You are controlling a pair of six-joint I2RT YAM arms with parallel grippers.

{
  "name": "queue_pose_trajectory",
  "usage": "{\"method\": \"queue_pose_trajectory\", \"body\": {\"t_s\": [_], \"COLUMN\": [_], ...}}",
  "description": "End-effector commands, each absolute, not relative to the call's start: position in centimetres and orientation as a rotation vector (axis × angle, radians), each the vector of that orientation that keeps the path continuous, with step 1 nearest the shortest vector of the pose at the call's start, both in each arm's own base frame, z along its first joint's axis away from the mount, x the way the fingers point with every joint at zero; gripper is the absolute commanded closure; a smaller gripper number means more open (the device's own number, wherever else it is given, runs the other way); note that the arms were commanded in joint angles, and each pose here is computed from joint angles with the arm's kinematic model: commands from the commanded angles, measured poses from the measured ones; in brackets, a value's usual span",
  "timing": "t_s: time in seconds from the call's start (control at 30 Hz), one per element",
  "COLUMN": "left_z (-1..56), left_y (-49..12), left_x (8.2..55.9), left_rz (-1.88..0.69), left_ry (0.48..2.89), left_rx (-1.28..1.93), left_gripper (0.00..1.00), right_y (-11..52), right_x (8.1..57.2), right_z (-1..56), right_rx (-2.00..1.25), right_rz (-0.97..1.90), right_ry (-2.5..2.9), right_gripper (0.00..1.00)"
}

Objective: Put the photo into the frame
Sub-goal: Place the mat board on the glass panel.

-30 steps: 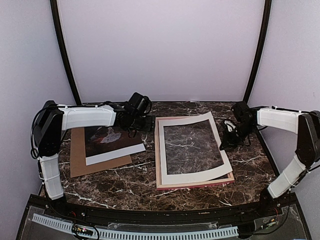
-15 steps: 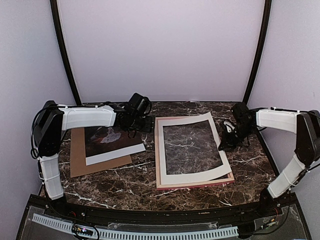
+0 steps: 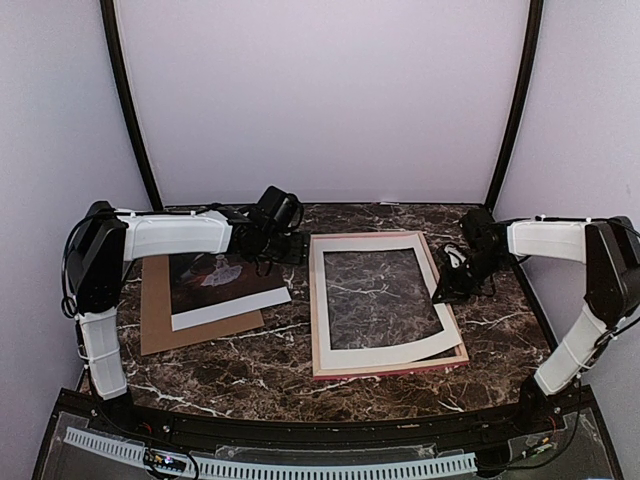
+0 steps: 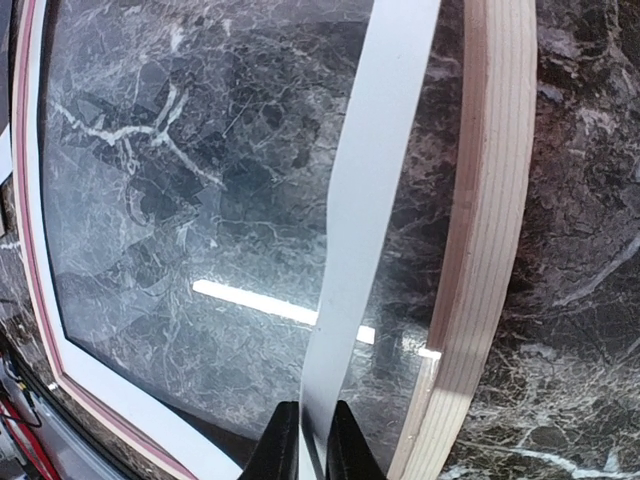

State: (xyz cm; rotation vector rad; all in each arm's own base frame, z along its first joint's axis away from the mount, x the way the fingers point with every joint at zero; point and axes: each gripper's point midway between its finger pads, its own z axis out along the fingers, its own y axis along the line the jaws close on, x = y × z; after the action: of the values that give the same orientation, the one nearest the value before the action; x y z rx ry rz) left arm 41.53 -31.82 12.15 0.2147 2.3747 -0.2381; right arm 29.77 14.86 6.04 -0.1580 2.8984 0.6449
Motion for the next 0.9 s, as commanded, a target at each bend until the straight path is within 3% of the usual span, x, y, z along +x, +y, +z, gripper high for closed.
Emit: {"method": "queue_pose_trajectory", "body": {"t_s": [0.0,0.37,0.7,0.87], "left_z": [13.4,14.0,14.1,14.3], "left_y": [-30.8,-30.4,-28.6,-26.3], "left_x": [41.0,40.8,40.2,39.8], "left_rz": [-0.218,-0.200,-0.140,-0.125], "left_ry": [2.367,2.362,2.391,2.417], "left_rx": [0.216,0.223,0.225,0.210], "left_gripper": [0.21,0.21,0.19,0.17], "right_y": [15.1,13.9,11.6,11.0], "right_x": [29.8,30.0,31.2,32.8], "right_z": [5.9,5.8,6.8,6.7], "right_rx": [-0.176,-0.156,-0.099,-0.082], "right_rz": [0.642,0.524,0.318,0.244], "right_ry": [2.889,2.907,2.880,2.850], "right_gripper": [0.83,0.55,0.46,0.45]}}
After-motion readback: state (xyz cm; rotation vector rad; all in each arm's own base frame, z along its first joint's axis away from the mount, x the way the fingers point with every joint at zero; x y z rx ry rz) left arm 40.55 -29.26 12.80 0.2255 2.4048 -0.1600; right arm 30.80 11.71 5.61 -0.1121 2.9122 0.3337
